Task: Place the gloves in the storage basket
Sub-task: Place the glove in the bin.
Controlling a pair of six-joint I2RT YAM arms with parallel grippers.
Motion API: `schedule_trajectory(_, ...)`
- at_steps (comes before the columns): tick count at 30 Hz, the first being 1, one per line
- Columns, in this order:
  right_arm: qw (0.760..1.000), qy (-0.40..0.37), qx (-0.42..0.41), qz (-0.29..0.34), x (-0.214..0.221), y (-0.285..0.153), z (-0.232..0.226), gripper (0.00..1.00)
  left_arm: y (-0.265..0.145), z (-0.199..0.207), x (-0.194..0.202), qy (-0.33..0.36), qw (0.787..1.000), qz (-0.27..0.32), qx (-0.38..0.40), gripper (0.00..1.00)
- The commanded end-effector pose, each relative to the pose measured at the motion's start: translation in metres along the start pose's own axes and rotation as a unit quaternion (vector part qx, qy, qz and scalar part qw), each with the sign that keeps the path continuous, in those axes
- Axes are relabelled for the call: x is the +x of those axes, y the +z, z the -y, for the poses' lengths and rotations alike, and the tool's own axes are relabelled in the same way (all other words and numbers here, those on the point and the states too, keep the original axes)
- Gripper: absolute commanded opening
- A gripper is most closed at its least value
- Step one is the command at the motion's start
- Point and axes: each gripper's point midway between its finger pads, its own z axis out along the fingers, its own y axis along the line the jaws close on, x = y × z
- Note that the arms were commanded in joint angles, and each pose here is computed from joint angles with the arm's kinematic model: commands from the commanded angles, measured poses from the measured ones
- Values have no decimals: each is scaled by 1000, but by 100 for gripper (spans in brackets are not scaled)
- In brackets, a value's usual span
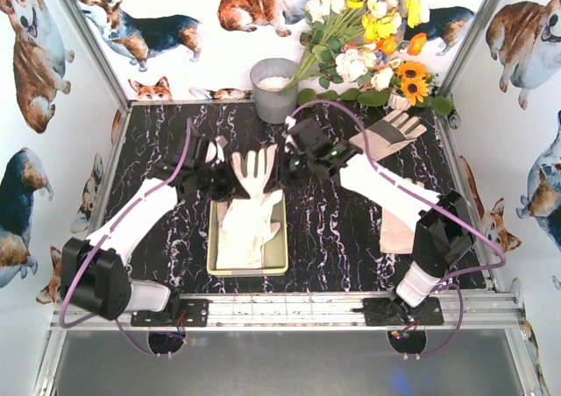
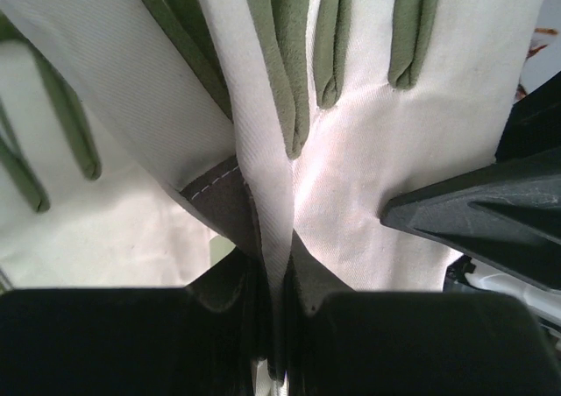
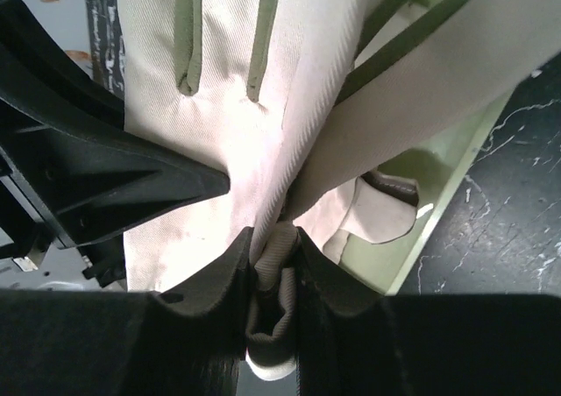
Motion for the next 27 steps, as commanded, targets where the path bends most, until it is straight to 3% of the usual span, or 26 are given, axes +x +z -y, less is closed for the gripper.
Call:
schedule_trajectory(1,999,-13,27,42,2,-3,-12,0,-4,-31,16,15,999,6,-50,0)
schedule_trajectory(16,995,-43,89,1,40,48,8,0,13,-72,45,38,995,10,-95,0)
schedule_trajectory(27,994,-41,100,-19,49,67,20,0,17,-97,61,58,988,-20,-140,0)
